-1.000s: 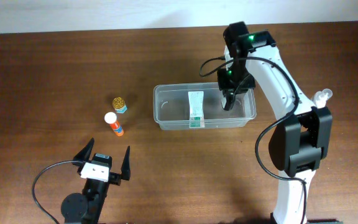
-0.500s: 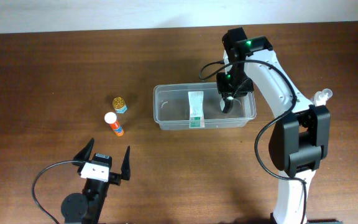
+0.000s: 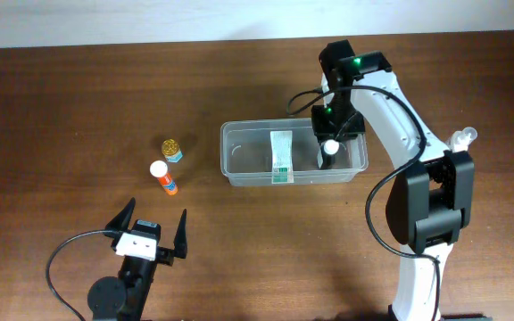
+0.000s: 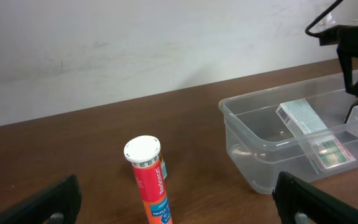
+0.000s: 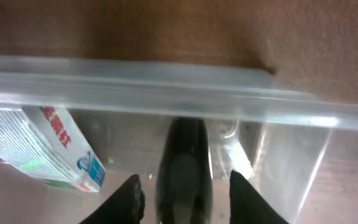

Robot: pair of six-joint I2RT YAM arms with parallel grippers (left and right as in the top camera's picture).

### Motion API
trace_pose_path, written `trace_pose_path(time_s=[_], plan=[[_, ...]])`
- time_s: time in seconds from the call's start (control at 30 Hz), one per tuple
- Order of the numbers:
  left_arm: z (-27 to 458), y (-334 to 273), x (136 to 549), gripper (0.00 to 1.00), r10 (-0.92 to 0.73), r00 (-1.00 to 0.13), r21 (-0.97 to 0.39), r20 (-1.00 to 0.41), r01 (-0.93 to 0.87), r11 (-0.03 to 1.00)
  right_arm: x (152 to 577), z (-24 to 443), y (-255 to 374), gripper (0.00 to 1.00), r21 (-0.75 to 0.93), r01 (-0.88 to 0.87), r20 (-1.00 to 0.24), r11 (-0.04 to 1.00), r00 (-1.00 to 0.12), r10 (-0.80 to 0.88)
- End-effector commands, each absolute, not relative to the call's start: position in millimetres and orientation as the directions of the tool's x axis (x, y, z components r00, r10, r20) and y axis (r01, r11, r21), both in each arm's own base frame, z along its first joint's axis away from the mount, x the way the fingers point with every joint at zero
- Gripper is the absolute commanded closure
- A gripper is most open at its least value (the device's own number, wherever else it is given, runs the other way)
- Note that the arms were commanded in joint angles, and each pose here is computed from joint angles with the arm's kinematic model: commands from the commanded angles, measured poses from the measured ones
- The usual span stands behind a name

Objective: Pack container
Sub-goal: 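Lower the dark bottle into the container and open the gripper, then move the right gripper to the white spray bottle and grasp it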

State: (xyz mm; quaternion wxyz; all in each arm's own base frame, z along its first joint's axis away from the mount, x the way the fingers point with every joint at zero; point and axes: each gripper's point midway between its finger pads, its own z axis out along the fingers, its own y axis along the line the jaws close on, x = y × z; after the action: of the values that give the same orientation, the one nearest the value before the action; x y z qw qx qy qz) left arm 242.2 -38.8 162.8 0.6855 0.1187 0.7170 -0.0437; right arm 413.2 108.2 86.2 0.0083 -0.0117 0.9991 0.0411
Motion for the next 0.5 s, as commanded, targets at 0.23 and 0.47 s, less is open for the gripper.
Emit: trace_pose_path(time_s=[0.23,0.47], plan=[[161.8,-35.6,242.4,0.01,0.126,-0.03,0.116,-0.992,0.215,0.97,438.5,232.1,72.3,0.57,0.012,0.04,-0.298,0.999,-0.954,0.042],[161.9,-35.6,242.4,0.01,0.126,-0.03,0.116,-0.992,0.215,0.97,417.7,296.7,-36.9,0.52,-0.068,0.281,-0.408,0.957,-0.883,0.23]])
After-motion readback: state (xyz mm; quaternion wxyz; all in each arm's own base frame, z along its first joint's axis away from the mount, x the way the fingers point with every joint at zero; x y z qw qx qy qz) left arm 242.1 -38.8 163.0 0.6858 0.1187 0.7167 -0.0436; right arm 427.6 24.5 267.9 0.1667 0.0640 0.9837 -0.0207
